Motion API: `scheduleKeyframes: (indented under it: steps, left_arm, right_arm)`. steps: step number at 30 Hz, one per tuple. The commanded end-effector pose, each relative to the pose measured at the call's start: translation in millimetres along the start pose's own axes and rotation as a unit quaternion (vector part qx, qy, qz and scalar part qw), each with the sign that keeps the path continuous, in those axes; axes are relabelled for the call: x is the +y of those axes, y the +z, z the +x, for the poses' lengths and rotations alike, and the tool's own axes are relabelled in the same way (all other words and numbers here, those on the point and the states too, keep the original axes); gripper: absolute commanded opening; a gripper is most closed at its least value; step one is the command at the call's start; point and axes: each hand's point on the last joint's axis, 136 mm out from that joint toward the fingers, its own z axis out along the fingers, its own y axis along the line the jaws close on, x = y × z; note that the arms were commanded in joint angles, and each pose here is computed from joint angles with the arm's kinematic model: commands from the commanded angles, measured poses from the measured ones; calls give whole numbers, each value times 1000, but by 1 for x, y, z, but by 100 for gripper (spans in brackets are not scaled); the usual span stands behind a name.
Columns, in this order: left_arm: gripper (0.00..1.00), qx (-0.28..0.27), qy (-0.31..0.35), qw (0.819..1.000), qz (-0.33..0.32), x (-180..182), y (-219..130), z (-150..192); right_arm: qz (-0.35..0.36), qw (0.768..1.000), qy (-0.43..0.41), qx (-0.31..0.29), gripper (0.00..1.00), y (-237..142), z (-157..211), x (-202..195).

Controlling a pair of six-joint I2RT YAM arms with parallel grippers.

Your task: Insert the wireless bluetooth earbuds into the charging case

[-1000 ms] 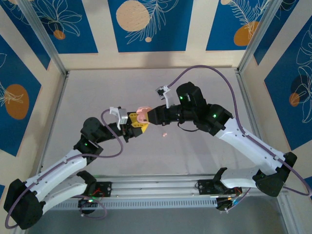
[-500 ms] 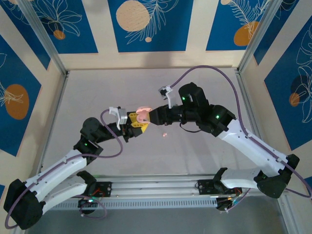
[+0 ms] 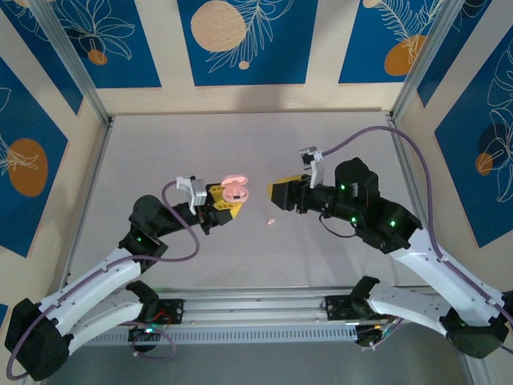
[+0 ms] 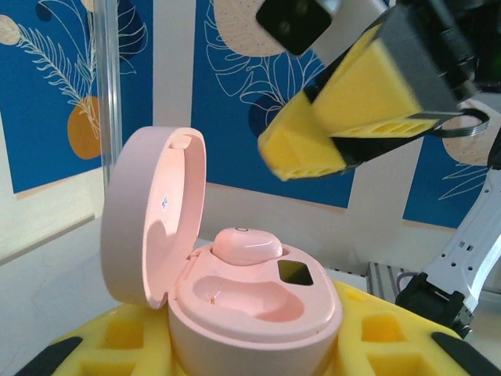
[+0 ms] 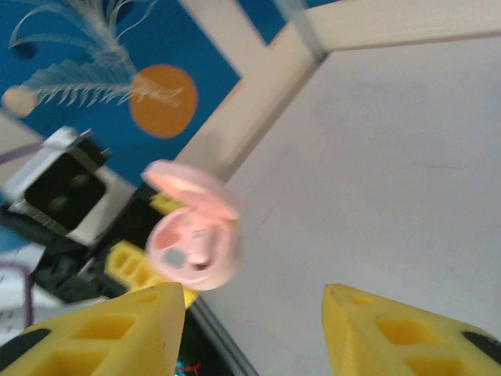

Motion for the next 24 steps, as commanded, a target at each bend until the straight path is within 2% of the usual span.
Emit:
scheduleKeyframes:
  steps: [1,5,10,16,21,24]
  left_arm:
    - [25,-22,27,999,1,-5,-2,-11]
    - [25,-24,29,999,-2,-4,-3,-13]
    - [25,-26,31,999,-7,-4,-4,-14]
    - [25,-29,33,999,-16,-3,-7,-19]
    - [25,-35,37,998,-23,-4,-10,-24]
    - [25,-36,38,998,-26,-4,-12,-24]
  right_arm:
    - [89,993,70,-21,52,-2,1,-48]
    - [140,975,172,17,52,4,23,-96]
    - [154,950,257,89,52,29,59,-135]
    - [177,927,279,180,52,61,99,-161]
    - [222,901,254,273,50,81,136,-178]
    - [231,890,248,304,49,96,151,-186]
